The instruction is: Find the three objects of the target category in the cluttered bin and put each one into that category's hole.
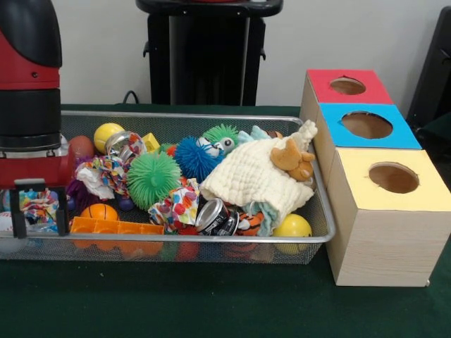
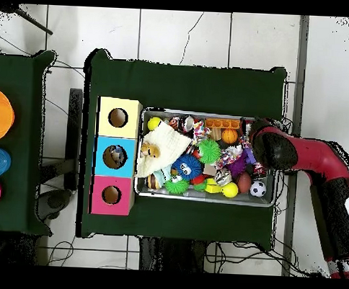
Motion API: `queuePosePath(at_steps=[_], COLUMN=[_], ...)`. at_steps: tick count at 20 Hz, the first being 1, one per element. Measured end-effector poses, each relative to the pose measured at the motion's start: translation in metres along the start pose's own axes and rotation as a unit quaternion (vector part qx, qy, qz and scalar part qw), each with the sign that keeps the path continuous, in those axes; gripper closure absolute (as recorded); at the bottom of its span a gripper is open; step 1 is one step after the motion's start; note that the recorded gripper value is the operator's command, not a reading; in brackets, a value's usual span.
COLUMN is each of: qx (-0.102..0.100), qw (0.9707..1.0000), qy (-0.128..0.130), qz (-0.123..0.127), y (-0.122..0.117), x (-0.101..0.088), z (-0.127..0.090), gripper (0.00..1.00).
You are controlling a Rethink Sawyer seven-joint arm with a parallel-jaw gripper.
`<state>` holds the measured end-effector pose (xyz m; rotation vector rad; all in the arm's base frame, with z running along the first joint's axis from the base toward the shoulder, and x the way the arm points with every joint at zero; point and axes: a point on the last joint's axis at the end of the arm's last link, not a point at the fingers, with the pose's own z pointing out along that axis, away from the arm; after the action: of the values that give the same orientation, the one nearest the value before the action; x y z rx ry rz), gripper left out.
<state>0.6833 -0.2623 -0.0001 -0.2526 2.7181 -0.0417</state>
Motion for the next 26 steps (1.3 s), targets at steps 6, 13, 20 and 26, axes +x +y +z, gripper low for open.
queuePosePath(at_steps=[6,13,20,26], qx=[-0.013,-0.027,-0.033,-0.042], qw=[0.9979,0.9836,0.9731,0.9748], qy=[-0.015,-0.040,-0.049,-0.042], qz=[-0.062,-0.174,-0.223,-0.215], y=[-0.0031,-0.0051,-0.0049,-0.0038], x=[0.0004,-0.0004,-0.0012,-0.0003], z=[0.0004,0.0009,0.0007,0.0004], gripper=[0.00,0.00,0.00,0.00])
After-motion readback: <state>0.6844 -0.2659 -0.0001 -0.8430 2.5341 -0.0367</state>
